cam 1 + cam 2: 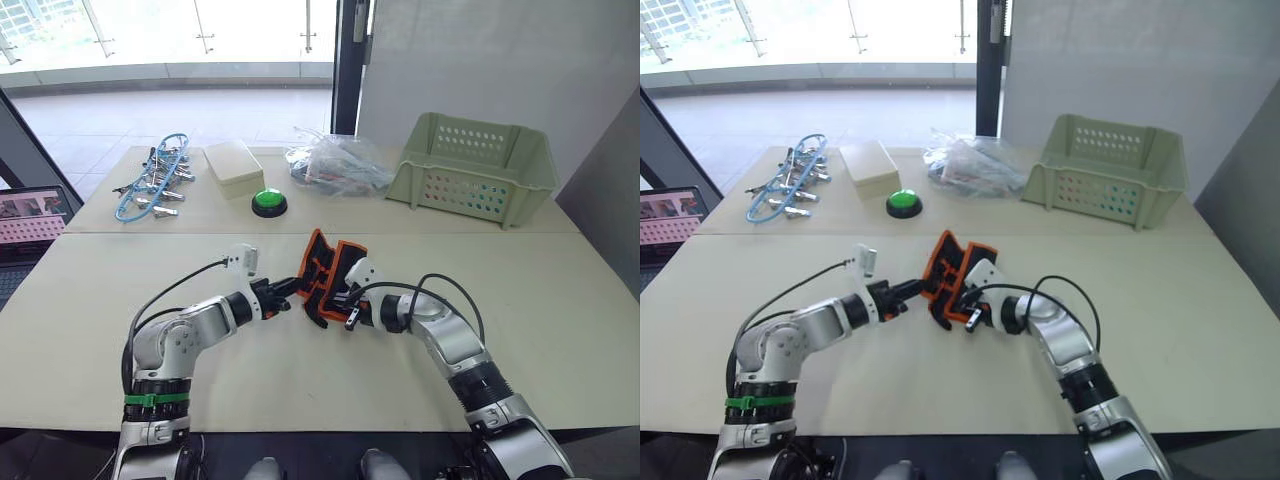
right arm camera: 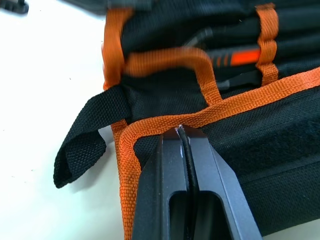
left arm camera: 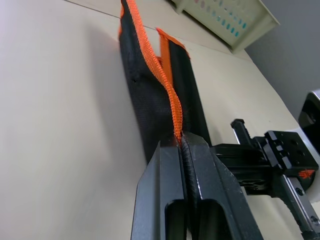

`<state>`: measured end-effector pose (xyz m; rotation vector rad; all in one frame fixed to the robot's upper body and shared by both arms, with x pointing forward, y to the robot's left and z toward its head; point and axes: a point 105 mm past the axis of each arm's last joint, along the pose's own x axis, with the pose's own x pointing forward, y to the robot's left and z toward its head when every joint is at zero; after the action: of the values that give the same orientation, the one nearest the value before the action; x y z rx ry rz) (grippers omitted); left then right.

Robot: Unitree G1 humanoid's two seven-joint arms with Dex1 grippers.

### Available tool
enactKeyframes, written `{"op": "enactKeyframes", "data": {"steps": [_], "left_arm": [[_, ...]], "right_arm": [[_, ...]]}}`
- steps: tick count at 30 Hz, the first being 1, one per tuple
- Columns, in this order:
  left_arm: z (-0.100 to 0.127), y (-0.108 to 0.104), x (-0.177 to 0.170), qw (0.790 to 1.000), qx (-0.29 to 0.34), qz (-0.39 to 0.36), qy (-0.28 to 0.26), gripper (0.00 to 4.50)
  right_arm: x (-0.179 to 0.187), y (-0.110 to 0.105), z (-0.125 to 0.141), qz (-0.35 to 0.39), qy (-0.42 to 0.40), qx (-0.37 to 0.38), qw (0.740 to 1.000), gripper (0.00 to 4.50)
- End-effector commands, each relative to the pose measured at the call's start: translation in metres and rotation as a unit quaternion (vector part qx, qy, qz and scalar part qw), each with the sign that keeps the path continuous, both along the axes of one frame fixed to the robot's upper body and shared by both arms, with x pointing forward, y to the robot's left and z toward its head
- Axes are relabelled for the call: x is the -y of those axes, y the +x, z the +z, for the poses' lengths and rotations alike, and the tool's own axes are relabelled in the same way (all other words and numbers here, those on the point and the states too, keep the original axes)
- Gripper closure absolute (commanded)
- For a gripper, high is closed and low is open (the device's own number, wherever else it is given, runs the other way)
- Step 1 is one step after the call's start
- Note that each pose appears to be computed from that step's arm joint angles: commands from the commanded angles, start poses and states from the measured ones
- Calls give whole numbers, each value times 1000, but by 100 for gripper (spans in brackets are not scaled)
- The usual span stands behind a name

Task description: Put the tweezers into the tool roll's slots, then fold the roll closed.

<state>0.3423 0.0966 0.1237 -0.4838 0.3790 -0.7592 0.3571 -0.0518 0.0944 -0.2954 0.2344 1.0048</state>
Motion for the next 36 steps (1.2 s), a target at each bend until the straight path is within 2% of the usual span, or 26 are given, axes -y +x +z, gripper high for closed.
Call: {"op": "enactKeyframes", "data": {"steps": [1,9,12,20,24,29,32,36], "left_arm": [[11,-4,16,999,31,-27,4,448],[9,2,40,998,37,-45,0,448],[9,4,53,997,41,-61,-2,448],[-2,4,68,995,37,-89,6,448],[-13,4,74,994,28,-102,18,448],[-28,-3,85,990,21,-134,43,448],[-38,-4,89,989,9,-139,58,448],[-59,-1,84,987,-13,-124,100,448]], "right_arm": [[7,2,0,-19,-3,1,1000,450],[21,0,29,-19,19,29,999,450],[37,1,41,-30,21,33,999,450],[70,7,48,-78,8,35,996,450],[75,8,39,-96,-8,32,995,450],[72,10,46,-101,5,44,994,450],[67,12,59,-95,23,63,993,450],[56,15,91,-80,81,105,988,450]]}}
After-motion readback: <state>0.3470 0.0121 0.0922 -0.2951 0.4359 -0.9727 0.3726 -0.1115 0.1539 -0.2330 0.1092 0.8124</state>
